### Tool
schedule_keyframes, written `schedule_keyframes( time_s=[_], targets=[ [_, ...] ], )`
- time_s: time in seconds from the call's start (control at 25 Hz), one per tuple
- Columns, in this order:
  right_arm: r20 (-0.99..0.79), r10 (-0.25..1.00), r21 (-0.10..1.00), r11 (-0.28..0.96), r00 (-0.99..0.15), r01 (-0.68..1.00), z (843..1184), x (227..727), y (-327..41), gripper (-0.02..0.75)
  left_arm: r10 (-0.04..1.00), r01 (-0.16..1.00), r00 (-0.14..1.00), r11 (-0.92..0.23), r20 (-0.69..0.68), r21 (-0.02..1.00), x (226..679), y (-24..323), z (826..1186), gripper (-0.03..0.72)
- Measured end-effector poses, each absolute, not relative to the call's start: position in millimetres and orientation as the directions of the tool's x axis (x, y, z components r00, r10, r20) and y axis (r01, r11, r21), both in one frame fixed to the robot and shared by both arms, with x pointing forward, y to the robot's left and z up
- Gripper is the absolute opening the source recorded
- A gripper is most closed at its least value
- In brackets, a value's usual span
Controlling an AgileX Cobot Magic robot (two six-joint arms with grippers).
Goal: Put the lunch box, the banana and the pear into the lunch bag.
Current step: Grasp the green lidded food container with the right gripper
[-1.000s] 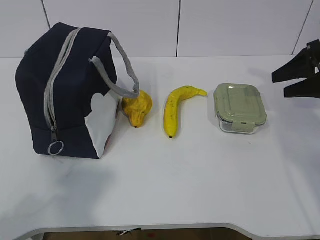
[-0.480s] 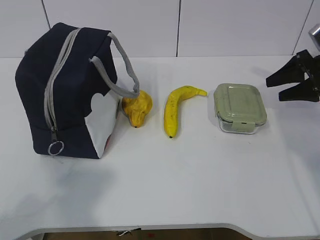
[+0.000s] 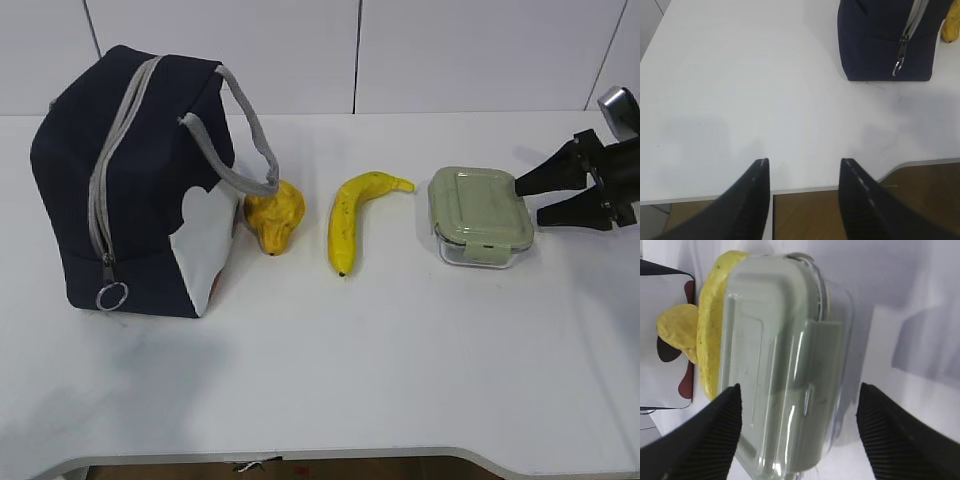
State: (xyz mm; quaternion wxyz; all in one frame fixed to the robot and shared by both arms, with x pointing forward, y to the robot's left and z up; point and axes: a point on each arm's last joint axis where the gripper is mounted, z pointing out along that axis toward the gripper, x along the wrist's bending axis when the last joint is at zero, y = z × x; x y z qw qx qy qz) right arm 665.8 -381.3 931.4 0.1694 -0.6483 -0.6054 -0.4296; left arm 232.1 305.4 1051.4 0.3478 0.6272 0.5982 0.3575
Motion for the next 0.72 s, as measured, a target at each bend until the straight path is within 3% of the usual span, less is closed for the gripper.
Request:
schedule_keyframes(
  time_s=[0.72],
  targets=[
    [0.795,0.591,0.309,-0.205,-0.134,0.929,910,678,-364,0.581,0.999,0.502,0.029,-0.043,0.032,0.864,232,305,1051,0.331]
  ],
)
